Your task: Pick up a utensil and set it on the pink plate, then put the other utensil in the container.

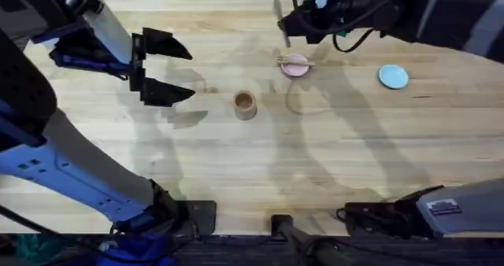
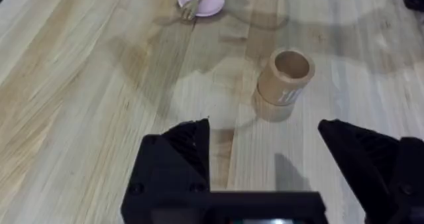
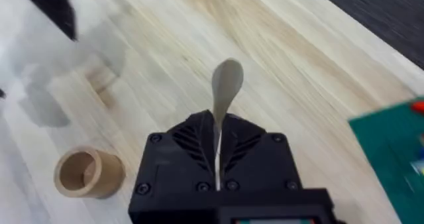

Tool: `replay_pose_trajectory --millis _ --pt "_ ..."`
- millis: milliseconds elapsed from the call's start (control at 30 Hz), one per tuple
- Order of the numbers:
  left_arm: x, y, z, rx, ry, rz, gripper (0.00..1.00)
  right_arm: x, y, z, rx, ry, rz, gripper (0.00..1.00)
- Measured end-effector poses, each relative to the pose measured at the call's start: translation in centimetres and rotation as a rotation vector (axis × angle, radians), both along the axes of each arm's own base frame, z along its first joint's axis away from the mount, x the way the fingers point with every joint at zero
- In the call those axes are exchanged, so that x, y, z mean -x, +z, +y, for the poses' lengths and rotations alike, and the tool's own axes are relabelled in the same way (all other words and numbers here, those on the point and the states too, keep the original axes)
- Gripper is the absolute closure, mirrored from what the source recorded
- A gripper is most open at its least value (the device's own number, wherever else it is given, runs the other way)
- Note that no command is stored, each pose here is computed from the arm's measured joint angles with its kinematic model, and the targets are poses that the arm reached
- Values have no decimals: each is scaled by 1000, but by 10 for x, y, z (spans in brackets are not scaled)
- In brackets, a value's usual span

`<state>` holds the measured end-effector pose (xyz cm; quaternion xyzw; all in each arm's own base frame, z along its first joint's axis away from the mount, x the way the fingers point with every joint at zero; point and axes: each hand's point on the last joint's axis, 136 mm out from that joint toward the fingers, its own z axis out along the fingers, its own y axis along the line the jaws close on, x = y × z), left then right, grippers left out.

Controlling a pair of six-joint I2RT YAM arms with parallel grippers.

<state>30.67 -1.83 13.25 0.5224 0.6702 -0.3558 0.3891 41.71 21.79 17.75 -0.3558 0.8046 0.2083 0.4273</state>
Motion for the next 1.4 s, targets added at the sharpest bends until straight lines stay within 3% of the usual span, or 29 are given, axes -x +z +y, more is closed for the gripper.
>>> replay_pose_trajectory --millis 200,433,667,1033,1400 --pt "2 -4 -12 -24 -58 -3 7 -2 1 21 -87 108 -27 967" --pt "2 -7 -12 -41 -69 -7 7 6 12 35 -128 226 -96 967" --pt "2 -7 -12 -43 -70 -6 7 21 -2 33 -183 307 -122 966" --pt "2 -7 -12 -43 -70 -6 8 42 10 35 -330 395 -319 966" --pt "2 -7 -12 -43 -70 -6 7 73 -3 55 -387 443 -262 966"
